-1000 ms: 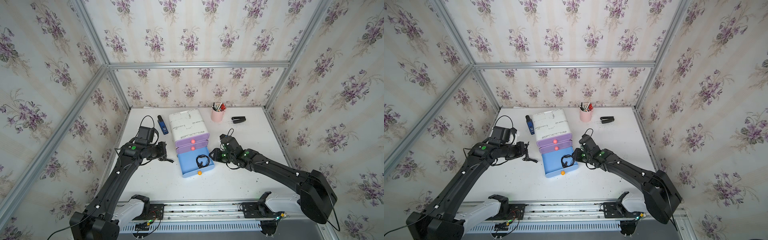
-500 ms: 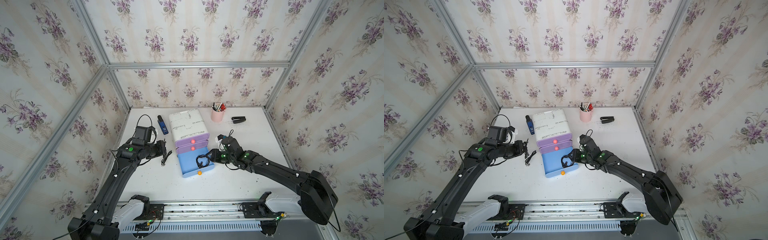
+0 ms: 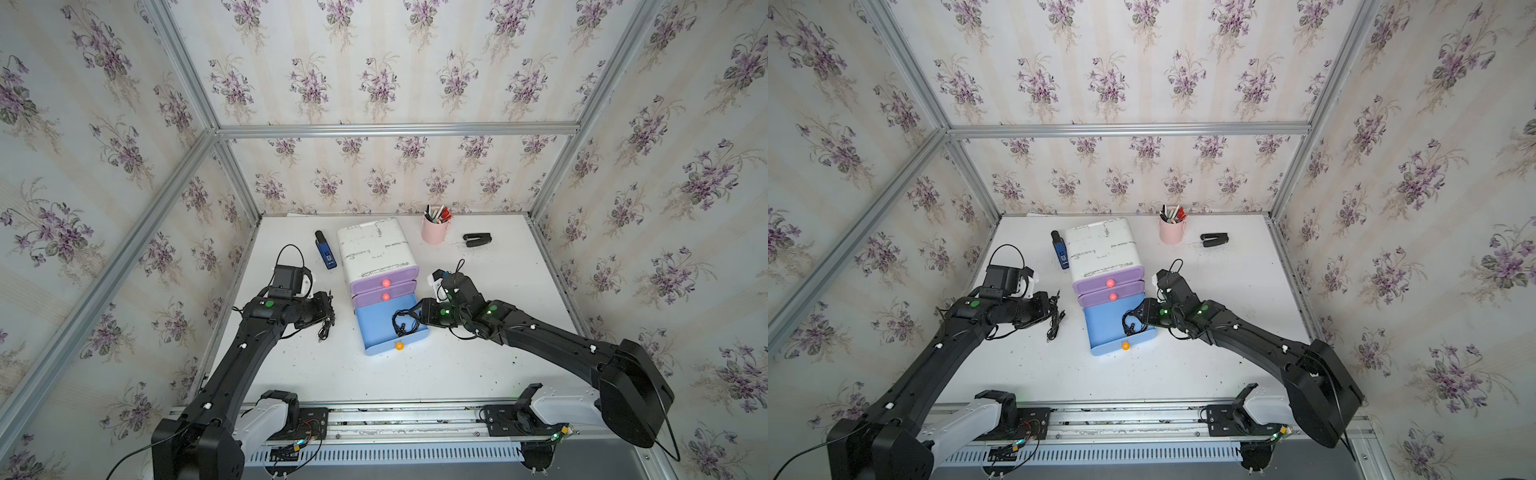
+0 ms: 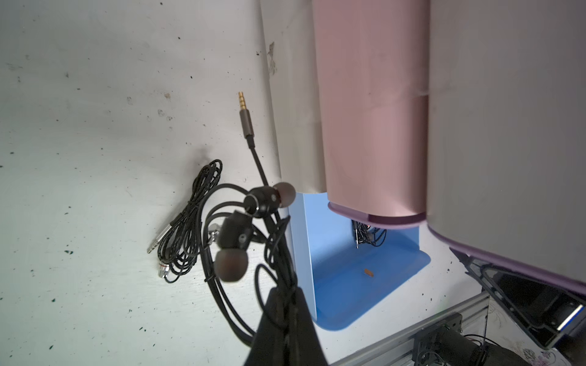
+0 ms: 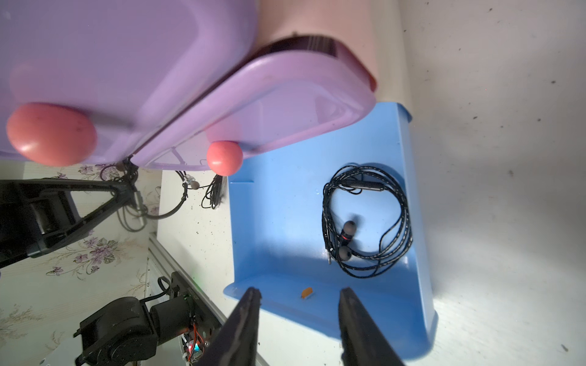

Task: Place the wired earphones into the drawer by color
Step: Pick up the wired earphones from the center of the board.

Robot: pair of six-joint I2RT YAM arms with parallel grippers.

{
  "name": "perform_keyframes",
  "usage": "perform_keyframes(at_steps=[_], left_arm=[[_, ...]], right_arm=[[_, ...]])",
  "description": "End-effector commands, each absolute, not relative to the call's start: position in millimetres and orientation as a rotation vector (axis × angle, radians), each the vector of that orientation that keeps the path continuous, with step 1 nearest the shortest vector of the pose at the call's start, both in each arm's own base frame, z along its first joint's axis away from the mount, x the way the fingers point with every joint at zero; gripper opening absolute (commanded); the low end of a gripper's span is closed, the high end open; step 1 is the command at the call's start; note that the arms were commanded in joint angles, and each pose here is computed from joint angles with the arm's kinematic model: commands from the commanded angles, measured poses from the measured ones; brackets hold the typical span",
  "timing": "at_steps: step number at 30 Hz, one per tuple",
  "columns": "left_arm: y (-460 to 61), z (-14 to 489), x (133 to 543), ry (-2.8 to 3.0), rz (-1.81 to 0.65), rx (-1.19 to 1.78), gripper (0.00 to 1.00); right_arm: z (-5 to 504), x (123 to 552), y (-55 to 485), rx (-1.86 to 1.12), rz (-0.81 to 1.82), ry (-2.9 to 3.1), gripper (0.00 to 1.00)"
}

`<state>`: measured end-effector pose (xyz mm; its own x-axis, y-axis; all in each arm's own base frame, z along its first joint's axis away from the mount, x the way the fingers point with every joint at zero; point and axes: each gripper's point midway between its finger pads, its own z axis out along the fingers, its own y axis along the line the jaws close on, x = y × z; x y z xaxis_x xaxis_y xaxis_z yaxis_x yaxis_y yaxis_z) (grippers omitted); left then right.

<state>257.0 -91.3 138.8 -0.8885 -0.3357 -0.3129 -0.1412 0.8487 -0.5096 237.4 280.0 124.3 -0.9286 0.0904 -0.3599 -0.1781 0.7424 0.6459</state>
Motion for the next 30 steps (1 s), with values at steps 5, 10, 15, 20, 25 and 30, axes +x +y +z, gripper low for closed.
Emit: perform_keyframes(at_steps=[5, 10, 15, 20, 25, 30], left_arm=[[-85.4, 115.2, 261.9, 2.627, -0.65, -0.381, 0.0], [-85.4, 95.9, 261.2, 2.65, -0.652, -0.408, 0.0], [-85.4, 82.0, 260.2, 2.668, -0.652, -0.422, 0.0], [-82.7, 79.0, 258.6, 2.65, -0.644, -0.442, 0.0], [-81.1, 98.0, 259.7, 2.528, -0.699, -0.463, 0.0], [-84.4, 93.2, 262.2, 2.514, -0.754, -0.509, 0.0]], right_arm=[[125.2, 238.6, 278.3, -0.073, 0.991, 2.561, 0.44], [124.2, 238.5, 277.3, -0.072, 0.984, 2.564, 0.44], [122.3, 237.7, 275.3, -0.069, 0.973, 2.569, 0.44], [120.8, 237.2, 274.3, -0.068, 0.969, 2.572, 0.44], [118.6, 236.2, 272.3, -0.069, 0.957, 2.578, 0.44], [118.1, 236.6, 271.9, -0.071, 0.953, 2.576, 0.44]])
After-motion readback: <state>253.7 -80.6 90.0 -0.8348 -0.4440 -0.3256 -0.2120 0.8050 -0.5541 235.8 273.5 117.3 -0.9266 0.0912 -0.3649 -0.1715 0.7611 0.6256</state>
